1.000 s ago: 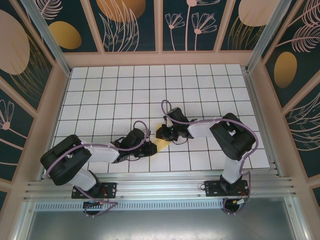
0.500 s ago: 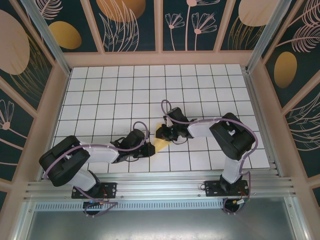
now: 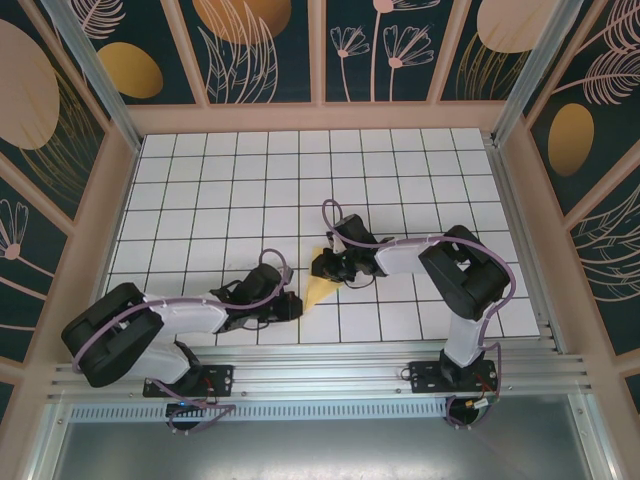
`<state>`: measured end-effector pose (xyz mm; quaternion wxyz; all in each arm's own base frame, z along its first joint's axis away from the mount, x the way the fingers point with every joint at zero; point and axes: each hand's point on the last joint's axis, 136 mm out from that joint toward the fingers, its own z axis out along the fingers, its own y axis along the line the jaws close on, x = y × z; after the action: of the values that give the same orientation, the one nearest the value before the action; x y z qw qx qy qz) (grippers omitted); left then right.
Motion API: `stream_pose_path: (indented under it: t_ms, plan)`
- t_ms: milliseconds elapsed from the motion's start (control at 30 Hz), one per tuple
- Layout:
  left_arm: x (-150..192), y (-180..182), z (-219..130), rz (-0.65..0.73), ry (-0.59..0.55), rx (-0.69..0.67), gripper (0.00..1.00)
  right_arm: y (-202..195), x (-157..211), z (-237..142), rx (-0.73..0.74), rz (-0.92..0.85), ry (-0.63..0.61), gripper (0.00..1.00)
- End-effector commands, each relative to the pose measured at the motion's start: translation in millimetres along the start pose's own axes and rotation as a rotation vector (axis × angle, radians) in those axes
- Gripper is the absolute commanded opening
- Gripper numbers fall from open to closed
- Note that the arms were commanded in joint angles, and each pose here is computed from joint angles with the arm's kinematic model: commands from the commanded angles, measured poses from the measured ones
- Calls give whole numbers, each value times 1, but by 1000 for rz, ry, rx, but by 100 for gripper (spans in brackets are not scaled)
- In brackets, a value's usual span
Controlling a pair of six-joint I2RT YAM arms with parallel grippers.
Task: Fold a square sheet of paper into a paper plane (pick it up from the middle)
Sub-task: Perform the fourth fold on the wing at the bottom-center of the table.
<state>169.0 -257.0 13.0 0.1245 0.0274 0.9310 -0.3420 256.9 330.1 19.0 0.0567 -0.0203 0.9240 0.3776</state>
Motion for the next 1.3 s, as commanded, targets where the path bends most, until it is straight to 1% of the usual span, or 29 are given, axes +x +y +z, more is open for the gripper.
stream_pose_path:
  t_ms: [0, 133, 200, 300, 433, 533, 700, 833, 967, 1100, 1267]
  plan:
    - [17, 20, -10, -9, 65, -91, 10, -35, 6, 10, 116, 46, 11, 21]
    - [-13, -14, -21, 8, -34, -12, 12, -34, 5, 10, 115, 47, 9, 21]
    - [-28, -36, -25, 26, -76, 52, 12, -33, 4, 9, 112, 47, 7, 21]
    - [-45, -56, -24, 38, -126, 107, 13, -33, 4, 9, 111, 47, 6, 21]
    - [-59, -70, -15, 43, -159, 155, 14, -31, 4, 9, 104, 49, 4, 21]
    - [-59, -71, -1, 43, -134, 169, 14, -29, 3, 9, 97, 49, 1, 21]
    - [-53, -55, 16, 23, -106, 136, 13, -27, 1, 9, 90, 47, 2, 21]
    - [-48, -32, 23, 13, -107, 50, 13, -26, 1, 9, 87, 47, 2, 21]
    - [-36, -8, 29, -12, -73, -27, 12, -24, 0, 8, 82, 45, -1, 21]
    - [-19, 10, 32, -44, -37, -50, 11, -13, -7, 3, 60, 28, -17, 22]
    - [-7, 25, 31, -59, -20, -81, 9, 9, -19, -17, 20, -4, -76, 24]
